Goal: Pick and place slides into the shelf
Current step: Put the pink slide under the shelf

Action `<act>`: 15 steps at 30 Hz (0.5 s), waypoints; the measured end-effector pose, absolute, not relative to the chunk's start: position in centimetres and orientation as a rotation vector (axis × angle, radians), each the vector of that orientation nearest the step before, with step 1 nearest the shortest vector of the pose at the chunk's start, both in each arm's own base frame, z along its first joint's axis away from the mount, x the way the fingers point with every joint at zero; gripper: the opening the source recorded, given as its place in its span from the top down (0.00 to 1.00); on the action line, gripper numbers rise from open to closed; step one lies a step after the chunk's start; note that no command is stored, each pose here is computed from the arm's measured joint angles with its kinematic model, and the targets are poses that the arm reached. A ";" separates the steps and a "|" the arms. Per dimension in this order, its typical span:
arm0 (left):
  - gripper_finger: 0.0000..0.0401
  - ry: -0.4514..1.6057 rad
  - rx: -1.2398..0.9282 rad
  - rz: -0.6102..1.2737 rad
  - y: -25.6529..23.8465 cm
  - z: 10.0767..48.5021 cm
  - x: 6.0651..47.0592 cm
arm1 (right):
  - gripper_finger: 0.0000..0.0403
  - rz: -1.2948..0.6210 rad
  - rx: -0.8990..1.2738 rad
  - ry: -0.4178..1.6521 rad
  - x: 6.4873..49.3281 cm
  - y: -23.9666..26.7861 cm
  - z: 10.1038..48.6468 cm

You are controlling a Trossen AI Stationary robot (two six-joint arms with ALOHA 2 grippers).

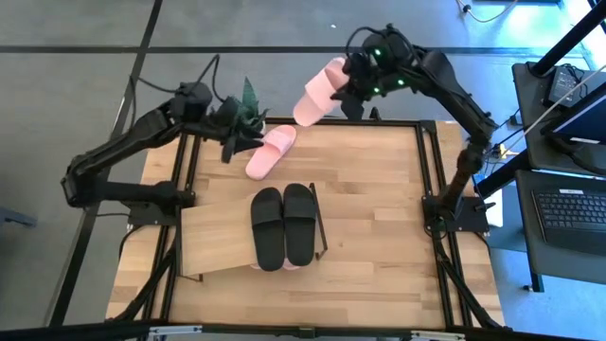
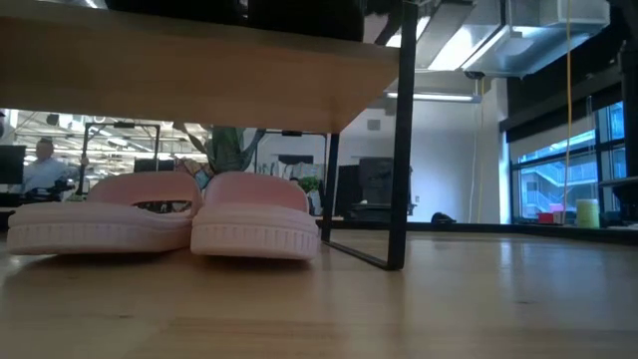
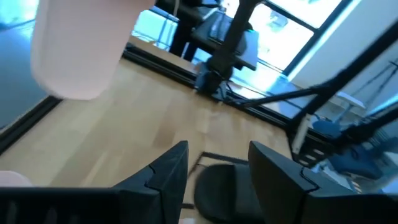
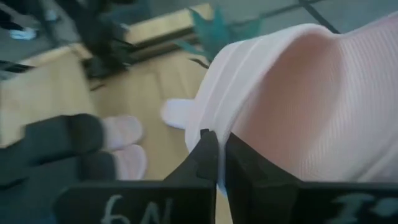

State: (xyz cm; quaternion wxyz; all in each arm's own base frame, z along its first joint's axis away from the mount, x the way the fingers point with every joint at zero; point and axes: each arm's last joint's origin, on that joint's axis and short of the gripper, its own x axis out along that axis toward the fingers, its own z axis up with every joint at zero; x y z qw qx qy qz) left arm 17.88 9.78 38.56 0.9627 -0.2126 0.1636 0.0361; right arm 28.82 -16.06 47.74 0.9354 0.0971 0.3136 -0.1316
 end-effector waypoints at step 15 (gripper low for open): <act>0.60 0.455 -0.445 -0.028 5.6 38.5 15.7 | 0.97 0.122 0.236 0.636 31.2 -1.0 49.2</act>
